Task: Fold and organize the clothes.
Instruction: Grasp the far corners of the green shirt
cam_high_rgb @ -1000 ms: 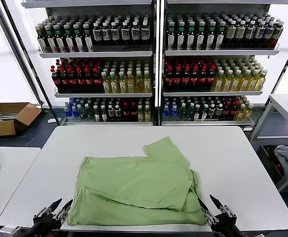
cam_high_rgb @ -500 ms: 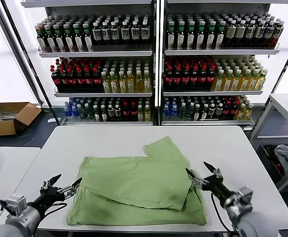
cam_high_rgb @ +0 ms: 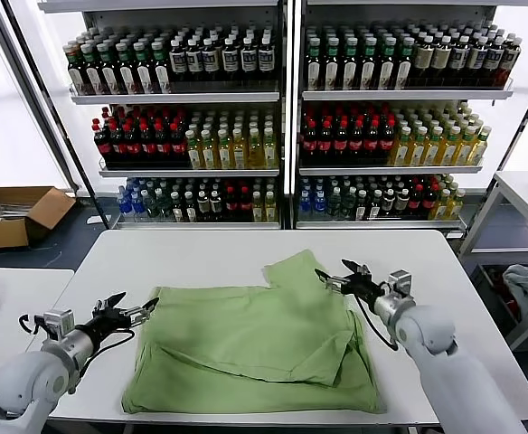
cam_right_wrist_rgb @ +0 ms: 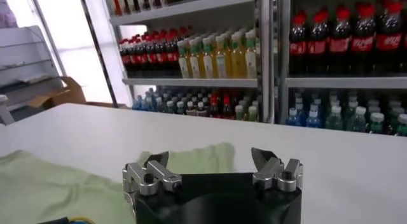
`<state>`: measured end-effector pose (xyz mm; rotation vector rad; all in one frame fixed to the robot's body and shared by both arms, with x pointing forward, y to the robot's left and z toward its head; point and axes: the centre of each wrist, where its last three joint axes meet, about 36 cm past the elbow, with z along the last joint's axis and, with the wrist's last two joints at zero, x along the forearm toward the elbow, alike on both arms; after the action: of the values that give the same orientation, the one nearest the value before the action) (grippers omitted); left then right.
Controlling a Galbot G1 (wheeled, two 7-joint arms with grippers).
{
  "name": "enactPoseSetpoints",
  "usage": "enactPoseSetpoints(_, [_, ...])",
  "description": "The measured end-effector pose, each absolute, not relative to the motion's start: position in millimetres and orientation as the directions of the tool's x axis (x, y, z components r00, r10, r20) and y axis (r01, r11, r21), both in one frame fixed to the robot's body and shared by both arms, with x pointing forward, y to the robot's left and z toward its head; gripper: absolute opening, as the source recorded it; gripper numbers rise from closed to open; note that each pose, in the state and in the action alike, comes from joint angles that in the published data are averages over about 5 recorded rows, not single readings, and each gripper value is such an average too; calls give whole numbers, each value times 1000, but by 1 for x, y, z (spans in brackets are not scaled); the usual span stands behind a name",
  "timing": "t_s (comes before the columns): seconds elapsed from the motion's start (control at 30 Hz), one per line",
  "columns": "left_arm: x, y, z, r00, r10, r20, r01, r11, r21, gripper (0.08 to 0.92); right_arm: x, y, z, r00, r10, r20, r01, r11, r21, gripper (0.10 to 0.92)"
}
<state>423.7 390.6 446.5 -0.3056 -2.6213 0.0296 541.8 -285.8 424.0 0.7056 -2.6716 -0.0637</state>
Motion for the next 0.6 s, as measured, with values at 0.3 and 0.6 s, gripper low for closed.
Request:
enactPoseSetpoints(0.3, [465,388,428,-840,201,504,184,979,-85,823,591,-268,419,-788,-467,402,-456,880,128,823])
enactPoseSetpoints(0.6, [485,385,406,-820,182,542,162,983,-86,823,610,-252,403,-770,-452,451,-448,886,124,823])
